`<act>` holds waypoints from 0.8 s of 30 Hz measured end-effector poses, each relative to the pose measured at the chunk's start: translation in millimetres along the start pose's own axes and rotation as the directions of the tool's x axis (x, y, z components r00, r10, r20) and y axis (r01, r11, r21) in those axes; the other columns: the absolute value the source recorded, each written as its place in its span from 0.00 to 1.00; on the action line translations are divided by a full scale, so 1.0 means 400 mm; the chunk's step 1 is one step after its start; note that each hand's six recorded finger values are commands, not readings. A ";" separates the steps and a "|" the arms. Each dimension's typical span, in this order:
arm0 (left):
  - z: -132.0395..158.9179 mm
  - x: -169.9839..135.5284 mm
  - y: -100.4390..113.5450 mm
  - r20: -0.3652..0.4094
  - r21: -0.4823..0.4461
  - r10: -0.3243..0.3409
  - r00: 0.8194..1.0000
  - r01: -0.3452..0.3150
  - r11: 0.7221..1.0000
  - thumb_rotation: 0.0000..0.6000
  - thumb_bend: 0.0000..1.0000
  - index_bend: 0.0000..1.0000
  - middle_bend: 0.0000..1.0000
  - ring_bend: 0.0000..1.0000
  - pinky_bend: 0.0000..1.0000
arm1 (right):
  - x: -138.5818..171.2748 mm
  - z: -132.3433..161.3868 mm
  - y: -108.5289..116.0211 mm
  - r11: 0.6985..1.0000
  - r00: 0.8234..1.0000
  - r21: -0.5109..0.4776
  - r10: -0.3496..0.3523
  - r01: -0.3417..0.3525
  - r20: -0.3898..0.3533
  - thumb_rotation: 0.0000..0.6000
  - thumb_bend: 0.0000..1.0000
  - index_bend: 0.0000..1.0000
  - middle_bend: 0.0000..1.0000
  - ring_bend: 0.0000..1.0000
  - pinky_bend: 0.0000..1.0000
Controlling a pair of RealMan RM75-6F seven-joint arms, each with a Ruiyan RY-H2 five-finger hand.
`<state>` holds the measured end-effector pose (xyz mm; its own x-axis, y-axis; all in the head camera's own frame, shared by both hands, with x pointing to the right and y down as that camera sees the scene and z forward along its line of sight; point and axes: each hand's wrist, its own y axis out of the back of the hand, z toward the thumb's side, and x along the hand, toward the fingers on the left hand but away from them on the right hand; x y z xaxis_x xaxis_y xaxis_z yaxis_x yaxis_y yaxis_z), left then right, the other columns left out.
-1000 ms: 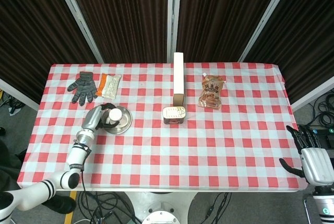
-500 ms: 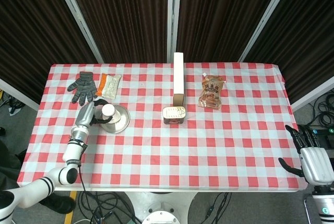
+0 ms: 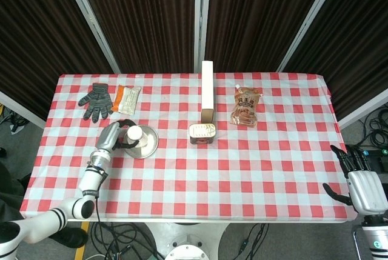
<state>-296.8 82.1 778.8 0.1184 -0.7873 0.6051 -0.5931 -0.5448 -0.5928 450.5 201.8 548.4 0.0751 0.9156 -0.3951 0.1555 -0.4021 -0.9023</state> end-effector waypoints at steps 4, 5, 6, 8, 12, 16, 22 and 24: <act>-0.024 0.007 0.021 -0.034 -0.028 0.025 0.999 -0.026 0.999 1.00 0.28 0.55 0.39 0.26 0.21 | -0.001 0.006 -0.005 1.000 1.000 -0.001 0.004 -0.004 -0.009 1.00 0.15 0.04 0.15 0.00 0.05; -0.021 0.004 0.019 -0.029 -0.032 0.023 0.999 -0.024 0.999 1.00 0.28 0.55 0.39 0.26 0.21 | -0.002 0.006 -0.005 1.000 1.000 0.000 0.004 -0.004 -0.010 1.00 0.15 0.04 0.15 0.00 0.05; -0.015 0.000 0.013 -0.018 -0.036 0.016 1.000 -0.017 0.999 1.00 0.28 0.55 0.39 0.26 0.21 | -0.001 0.006 -0.004 1.000 1.000 0.000 0.004 -0.004 -0.010 1.00 0.15 0.04 0.15 0.00 0.05; -0.001 -0.008 0.001 0.001 -0.042 -0.003 1.000 0.003 0.999 1.00 0.28 0.55 0.39 0.26 0.21 | 0.000 0.006 -0.003 1.000 1.000 0.002 0.003 -0.003 -0.010 1.00 0.15 0.04 0.15 0.00 0.05; 0.039 -0.030 -0.038 0.059 -0.048 -0.058 0.997 0.060 0.997 1.00 0.28 0.55 0.39 0.26 0.21 | 0.003 0.005 0.000 1.000 1.000 0.002 0.000 0.000 -0.005 1.00 0.15 0.04 0.15 0.00 0.05; 0.048 -0.031 -0.042 0.077 -0.027 -0.061 0.995 0.063 0.998 1.00 0.28 0.55 0.39 0.26 0.21 | 0.005 0.002 0.002 1.000 1.000 0.002 -0.003 0.003 0.001 1.00 0.15 0.04 0.15 0.00 0.05; -0.006 0.001 0.023 0.005 0.016 0.029 1.000 -0.029 0.999 1.00 0.28 0.55 0.39 0.26 0.21 | 0.003 0.003 0.003 1.000 1.000 0.001 -0.004 0.004 -0.002 1.00 0.15 0.04 0.15 0.00 0.05; -0.026 0.006 0.043 -0.023 0.023 0.058 0.998 -0.058 0.998 1.00 0.28 0.55 0.39 0.26 0.21 | 0.003 0.005 0.001 1.000 1.000 -0.001 -0.003 0.003 -0.004 1.00 0.15 0.04 0.15 0.00 0.05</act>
<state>-314.9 73.8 775.5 0.0651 -0.8107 0.5818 -0.5801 -0.5051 -0.6390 448.9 202.8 547.3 0.0783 0.9168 -0.3916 0.1565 -0.3993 -0.9034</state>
